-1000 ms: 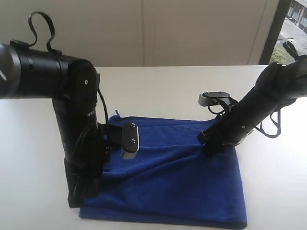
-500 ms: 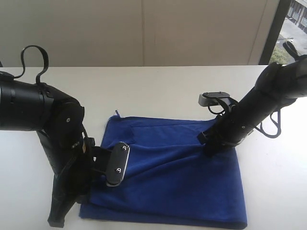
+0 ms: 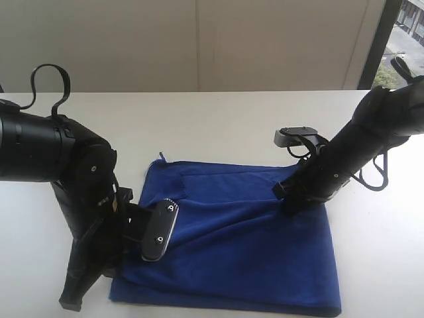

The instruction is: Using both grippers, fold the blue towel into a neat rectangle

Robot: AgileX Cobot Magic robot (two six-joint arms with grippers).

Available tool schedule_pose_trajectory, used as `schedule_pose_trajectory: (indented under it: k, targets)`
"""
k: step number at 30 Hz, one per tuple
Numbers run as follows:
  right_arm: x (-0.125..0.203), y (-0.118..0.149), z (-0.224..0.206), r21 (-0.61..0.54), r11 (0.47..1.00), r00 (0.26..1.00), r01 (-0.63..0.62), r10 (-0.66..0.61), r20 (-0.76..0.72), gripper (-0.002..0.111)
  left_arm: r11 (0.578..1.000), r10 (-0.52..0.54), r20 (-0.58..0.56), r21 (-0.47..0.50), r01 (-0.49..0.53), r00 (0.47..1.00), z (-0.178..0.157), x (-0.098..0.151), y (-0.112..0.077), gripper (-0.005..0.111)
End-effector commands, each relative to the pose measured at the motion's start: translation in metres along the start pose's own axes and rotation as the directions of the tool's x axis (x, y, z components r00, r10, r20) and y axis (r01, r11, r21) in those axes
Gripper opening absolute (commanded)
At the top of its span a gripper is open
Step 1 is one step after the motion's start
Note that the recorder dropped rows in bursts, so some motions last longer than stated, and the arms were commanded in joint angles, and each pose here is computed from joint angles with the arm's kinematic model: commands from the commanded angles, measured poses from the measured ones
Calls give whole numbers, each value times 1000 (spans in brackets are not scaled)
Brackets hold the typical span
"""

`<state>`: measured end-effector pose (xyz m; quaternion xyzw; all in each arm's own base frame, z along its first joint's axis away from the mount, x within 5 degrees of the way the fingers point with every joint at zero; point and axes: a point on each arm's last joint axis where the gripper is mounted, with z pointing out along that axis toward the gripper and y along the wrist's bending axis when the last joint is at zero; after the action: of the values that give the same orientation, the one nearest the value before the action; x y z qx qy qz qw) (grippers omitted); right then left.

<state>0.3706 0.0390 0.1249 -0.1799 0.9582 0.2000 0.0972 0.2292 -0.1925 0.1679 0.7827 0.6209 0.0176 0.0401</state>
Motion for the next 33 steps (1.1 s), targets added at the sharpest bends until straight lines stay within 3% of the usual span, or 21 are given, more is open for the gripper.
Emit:
schedule_pose_trajectory:
  k: [1, 5, 7, 23, 33]
  targets:
    - [2, -3, 2, 4, 1000, 1000, 21, -21, -22, 0, 997, 79, -1, 13, -79, 997, 0, 0, -3, 23]
    - [2, -3, 2, 4, 1000, 1000, 21, -21, -22, 0, 996, 85, 7, -6, -85, 996, 0, -1, -2, 46]
    - [2, -3, 2, 4, 1000, 1000, 21, -21, -22, 0, 996, 93, 10, -14, -93, 996, 0, -2, -1, 51]
    - [2, -3, 2, 4, 1000, 1000, 21, -21, -22, 0, 994, 97, 30, -53, -95, 995, 5, -5, 4, 51]
    - [2, -3, 2, 4, 1000, 1000, 21, -21, -22, 0, 994, 105, -6, 29, -105, 994, 5, -1, -3, 51]
